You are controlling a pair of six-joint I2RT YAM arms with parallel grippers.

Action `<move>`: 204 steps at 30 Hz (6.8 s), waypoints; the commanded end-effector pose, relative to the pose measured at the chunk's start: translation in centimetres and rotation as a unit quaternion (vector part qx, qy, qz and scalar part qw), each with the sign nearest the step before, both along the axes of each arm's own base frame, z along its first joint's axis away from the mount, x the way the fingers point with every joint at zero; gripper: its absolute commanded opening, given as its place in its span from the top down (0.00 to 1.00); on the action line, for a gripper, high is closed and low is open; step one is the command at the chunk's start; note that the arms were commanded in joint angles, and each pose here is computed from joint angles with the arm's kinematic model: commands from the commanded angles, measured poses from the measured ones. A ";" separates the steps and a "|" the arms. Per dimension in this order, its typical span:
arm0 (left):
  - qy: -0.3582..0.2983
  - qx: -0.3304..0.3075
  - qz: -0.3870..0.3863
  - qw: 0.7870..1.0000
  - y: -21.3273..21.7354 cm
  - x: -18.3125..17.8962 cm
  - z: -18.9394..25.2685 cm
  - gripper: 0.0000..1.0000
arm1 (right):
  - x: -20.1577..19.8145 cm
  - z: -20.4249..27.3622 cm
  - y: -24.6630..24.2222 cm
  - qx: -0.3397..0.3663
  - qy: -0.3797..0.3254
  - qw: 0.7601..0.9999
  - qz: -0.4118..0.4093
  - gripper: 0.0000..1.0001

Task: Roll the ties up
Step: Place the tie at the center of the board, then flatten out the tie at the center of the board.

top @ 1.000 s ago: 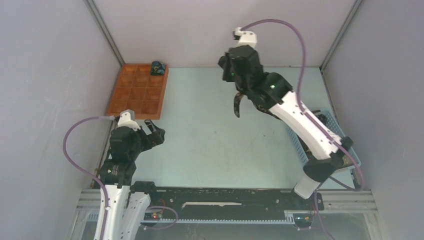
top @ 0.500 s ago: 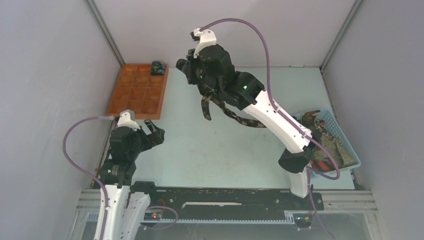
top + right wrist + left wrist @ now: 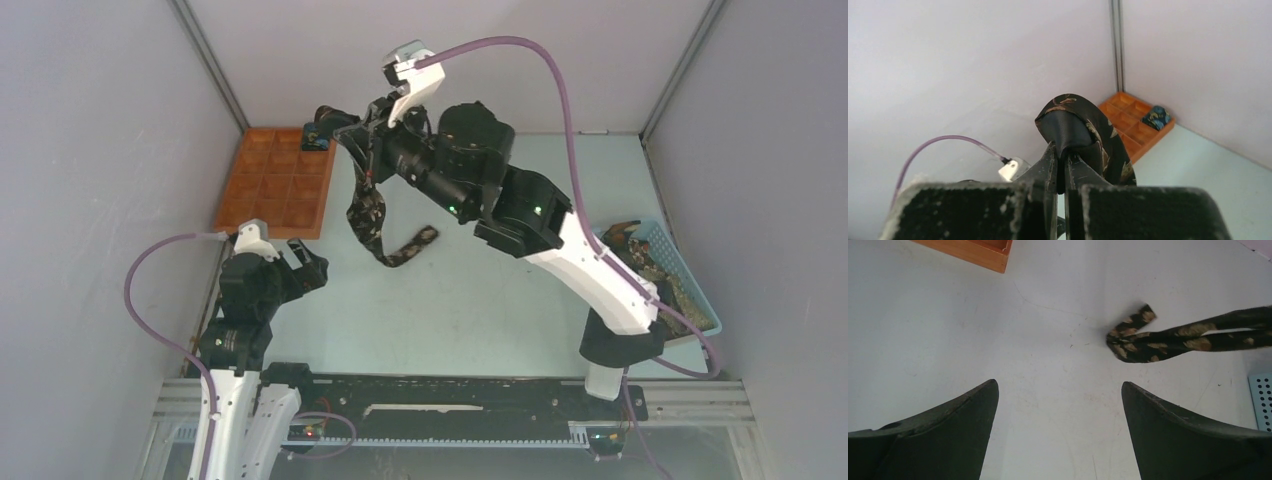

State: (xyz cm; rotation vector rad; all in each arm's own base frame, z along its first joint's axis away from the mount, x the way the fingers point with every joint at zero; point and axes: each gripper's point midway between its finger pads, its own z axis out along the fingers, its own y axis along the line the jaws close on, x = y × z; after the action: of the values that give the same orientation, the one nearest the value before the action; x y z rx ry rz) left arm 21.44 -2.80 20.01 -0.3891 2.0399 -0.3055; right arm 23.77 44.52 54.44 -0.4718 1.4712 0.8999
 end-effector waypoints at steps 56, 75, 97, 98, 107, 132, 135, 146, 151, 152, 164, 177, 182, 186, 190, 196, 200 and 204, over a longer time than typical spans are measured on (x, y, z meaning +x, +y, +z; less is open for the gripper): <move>0.044 0.004 -0.001 0.999 0.0 1.6 -1.2 0.00 | 15.4 -31.8 -1.4 -0.159 0.331 0.928 -0.068 0.23; 0.090 0.053 -0.189 0.976 -12.8 2.9 -3.6 0.03 | 7.8 -40.2 -19.4 -0.175 0.438 0.857 -0.209 0.26; 0.161 0.250 -0.312 0.902 -22.0 -1.7 -14.4 0.09 | 18.9 -42.0 -19.7 -0.221 0.449 0.860 -0.100 0.23; 0.165 0.255 -0.314 0.900 -22.2 -1.7 -14.7 0.11 | 19.4 -42.0 -19.3 -0.222 0.444 0.863 -0.093 0.22; 0.193 0.296 -0.310 0.882 -21.8 -2.4 -17.1 0.45 | 22.8 -43.3 -16.2 -0.255 0.416 0.871 -0.046 0.22; 0.146 0.102 -0.424 0.888 -23.6 -9.8 -13.7 1.00 | 26.2 -49.4 -10.2 -0.312 0.383 0.868 -0.049 0.25; 0.152 0.096 -0.436 0.882 -23.8 -11.1 -13.9 1.00 | 26.6 -49.0 -8.4 -0.304 0.359 0.881 -0.050 0.30; 0.127 0.024 -0.446 0.886 -24.3 -12.8 -10.9 1.00 | 28.1 -45.9 -7.7 -0.210 0.384 0.898 -0.054 1.00; 0.100 -0.003 -0.449 0.888 -24.8 -12.5 -7.8 1.00 | 29.6 -40.9 -11.6 -0.145 0.395 0.904 -0.071 1.00; 0.094 -0.009 -0.452 0.887 -25.2 -12.5 -7.1 1.00 | 29.9 -40.0 -13.0 -0.138 0.397 0.904 -0.082 1.00; 0.038 -0.066 -0.490 0.868 -31.5 -10.2 -0.2 1.00 | 31.0 -32.6 -34.3 -0.129 0.407 0.860 -0.278 1.00; 0.064 -0.253 -0.491 0.831 -29.9 -10.6 -0.4 1.00 | 27.5 -34.8 -34.0 -0.329 0.383 0.775 -0.380 1.00; 0.115 -0.306 -0.449 0.832 -26.3 -11.5 -4.5 0.99 | 25.8 -43.8 -26.3 -0.379 0.441 0.764 -0.280 1.00; 0.135 -0.326 -0.420 0.836 -24.2 -12.0 -6.7 0.99 | 24.5 -47.0 -22.6 -0.395 0.456 0.761 -0.237 0.71; 0.131 -0.358 -0.399 0.834 -23.1 -12.0 -6.7 0.99 | 24.0 -46.7 -20.0 -0.376 0.457 0.782 -0.198 0.38; 0.134 -0.395 -0.364 0.833 -21.9 -11.8 -6.8 1.00 | 23.8 -43.4 -16.6 -0.308 0.441 0.834 -0.123 0.31; 0.157 -0.401 -0.342 0.835 -21.1 -12.2 -7.2 1.00 | 23.7 -41.0 -15.7 -0.252 0.437 0.859 -0.092 0.31; 0.175 -0.387 -0.307 0.852 -19.5 -12.7 -8.0 1.00 | 25.4 -40.4 -17.2 -0.222 0.429 0.865 -0.135 0.36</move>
State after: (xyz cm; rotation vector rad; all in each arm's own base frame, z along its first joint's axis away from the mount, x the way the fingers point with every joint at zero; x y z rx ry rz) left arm 9.13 -23.66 12.44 -0.1566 2.2108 -1.6419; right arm 46.59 27.39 9.29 -0.2688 2.6919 0.4388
